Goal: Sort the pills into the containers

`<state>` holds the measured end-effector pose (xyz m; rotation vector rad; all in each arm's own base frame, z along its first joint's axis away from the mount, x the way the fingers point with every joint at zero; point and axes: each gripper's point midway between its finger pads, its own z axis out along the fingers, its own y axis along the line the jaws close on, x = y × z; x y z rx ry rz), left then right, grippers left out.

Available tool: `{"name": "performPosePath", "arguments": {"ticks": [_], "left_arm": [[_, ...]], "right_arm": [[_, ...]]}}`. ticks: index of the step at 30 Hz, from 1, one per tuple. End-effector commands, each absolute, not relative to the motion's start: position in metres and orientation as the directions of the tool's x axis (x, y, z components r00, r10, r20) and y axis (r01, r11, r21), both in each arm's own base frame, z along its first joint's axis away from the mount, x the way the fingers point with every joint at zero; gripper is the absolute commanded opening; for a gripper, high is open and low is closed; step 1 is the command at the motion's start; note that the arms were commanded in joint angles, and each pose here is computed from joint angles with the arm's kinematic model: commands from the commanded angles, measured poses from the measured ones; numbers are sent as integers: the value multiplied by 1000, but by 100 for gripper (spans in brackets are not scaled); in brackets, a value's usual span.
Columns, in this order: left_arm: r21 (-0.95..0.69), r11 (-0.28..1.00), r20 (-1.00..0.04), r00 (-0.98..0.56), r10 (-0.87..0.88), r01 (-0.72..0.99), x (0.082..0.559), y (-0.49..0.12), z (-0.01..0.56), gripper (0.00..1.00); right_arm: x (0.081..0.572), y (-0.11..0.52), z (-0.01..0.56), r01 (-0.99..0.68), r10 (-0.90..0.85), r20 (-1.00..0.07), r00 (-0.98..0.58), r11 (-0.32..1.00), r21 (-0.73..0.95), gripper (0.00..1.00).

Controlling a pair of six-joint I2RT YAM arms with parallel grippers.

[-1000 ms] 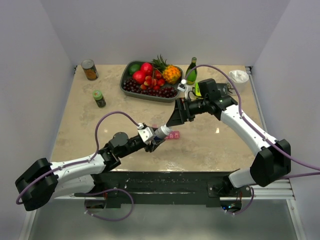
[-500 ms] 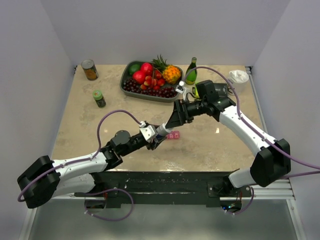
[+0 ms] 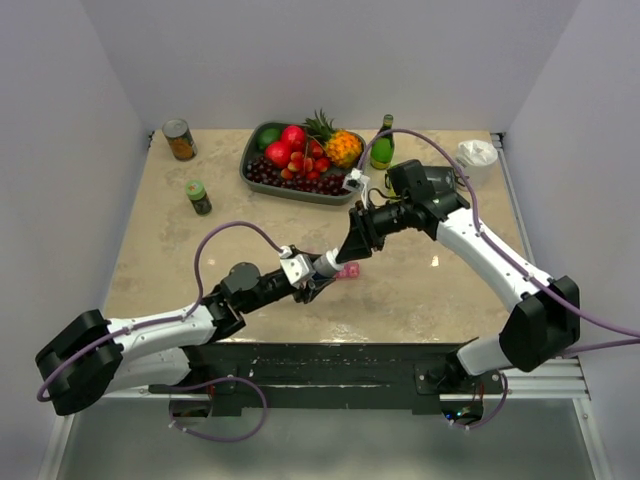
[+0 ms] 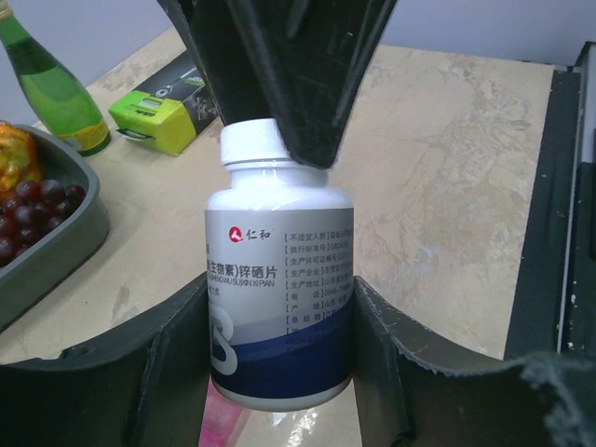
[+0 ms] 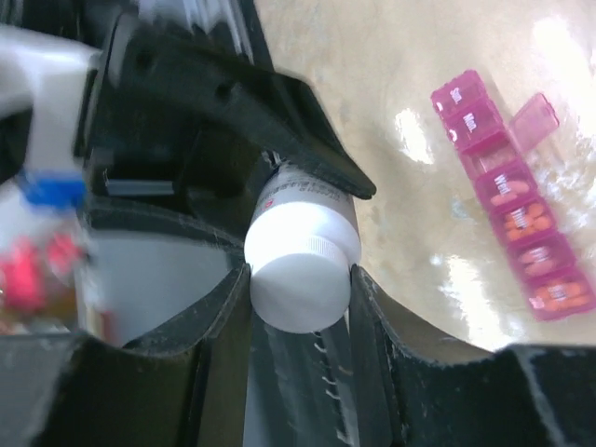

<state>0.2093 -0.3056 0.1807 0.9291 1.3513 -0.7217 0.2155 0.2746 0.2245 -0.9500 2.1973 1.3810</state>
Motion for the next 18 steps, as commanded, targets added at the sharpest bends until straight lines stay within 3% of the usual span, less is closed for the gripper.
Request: {"name": "performPosePath", "arguments": {"ticks": [1, 3, 6, 11, 13, 15, 16, 18], "left_arm": [[151, 310, -985, 169, -32, 939, 174, -316, 201, 0], [129, 253, -987, 149, -63, 959, 162, -318, 202, 0], [101, 153, -991, 112, -69, 983, 144, -322, 195, 0], [72, 123, -993, 83, -80, 990, 139, -325, 196, 0], [82, 153, -992, 95, -83, 985, 143, -323, 198, 0], [83, 177, -992, 99, -83, 981, 147, -321, 199, 0], [83, 195, -992, 101, -82, 977, 150, -320, 198, 0], [90, 213, -990, 110, -85, 973, 152, -317, 199, 0]], "right_arm": [[160, 267, 247, -919, -512, -828, -230, -164, 357, 0], [151, 266, 249, -925, -472, -880, 62, -357, 127, 0], [140, 263, 243, -872, -441, -849, 292, -487, -47, 0], [155, 271, 239, -874, -476, -802, 361, -473, -112, 3], [160, 274, 241, -893, -487, -805, 338, -436, -111, 26], [161, 276, 240, -926, -519, -815, 258, -375, -54, 37], [163, 278, 244, -932, -515, -821, 246, -357, -56, 57], [159, 279, 249, -950, -519, -837, 175, -314, -5, 72]]}}
